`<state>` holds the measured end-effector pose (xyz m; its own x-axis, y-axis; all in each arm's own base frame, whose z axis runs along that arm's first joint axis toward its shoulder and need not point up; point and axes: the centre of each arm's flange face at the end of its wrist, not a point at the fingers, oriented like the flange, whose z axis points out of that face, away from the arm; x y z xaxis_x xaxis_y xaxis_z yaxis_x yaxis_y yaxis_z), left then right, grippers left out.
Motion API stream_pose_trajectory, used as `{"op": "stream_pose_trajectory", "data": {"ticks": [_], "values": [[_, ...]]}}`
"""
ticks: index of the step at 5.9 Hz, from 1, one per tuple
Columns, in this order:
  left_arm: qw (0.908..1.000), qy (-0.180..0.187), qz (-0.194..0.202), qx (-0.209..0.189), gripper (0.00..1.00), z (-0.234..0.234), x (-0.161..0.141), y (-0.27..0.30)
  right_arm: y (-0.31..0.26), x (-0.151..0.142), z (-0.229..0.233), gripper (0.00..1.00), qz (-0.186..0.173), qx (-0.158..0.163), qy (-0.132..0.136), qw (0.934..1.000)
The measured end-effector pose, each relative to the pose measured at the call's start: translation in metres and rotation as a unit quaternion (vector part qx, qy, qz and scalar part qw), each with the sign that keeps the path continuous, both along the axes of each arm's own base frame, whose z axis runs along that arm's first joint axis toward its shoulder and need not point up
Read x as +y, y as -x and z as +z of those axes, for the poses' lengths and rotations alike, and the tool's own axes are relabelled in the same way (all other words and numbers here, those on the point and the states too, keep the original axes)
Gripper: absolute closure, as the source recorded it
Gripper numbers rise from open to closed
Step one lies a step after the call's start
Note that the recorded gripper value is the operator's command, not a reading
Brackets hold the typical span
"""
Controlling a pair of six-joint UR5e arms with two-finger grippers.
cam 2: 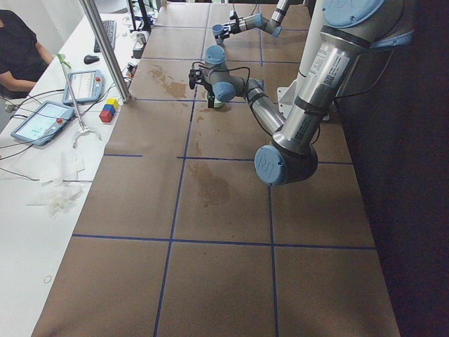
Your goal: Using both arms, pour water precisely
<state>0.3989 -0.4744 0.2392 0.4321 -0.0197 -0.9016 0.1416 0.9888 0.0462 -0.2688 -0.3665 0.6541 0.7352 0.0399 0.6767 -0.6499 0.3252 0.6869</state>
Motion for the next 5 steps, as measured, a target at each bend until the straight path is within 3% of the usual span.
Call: {"op": "stream_pose_trajectory", "data": {"ticks": [3,5], "values": [[1.0,0.0,0.0,0.0,0.0,0.0,0.0,0.0,-0.011,-0.031,-0.042,0.95,-0.05,0.058,-0.026,0.9968],[1.0,0.0,0.0,0.0,0.0,0.0,0.0,0.0,0.023,-0.054,-0.092,0.94,-0.068,0.041,-0.059,0.9951]]}}
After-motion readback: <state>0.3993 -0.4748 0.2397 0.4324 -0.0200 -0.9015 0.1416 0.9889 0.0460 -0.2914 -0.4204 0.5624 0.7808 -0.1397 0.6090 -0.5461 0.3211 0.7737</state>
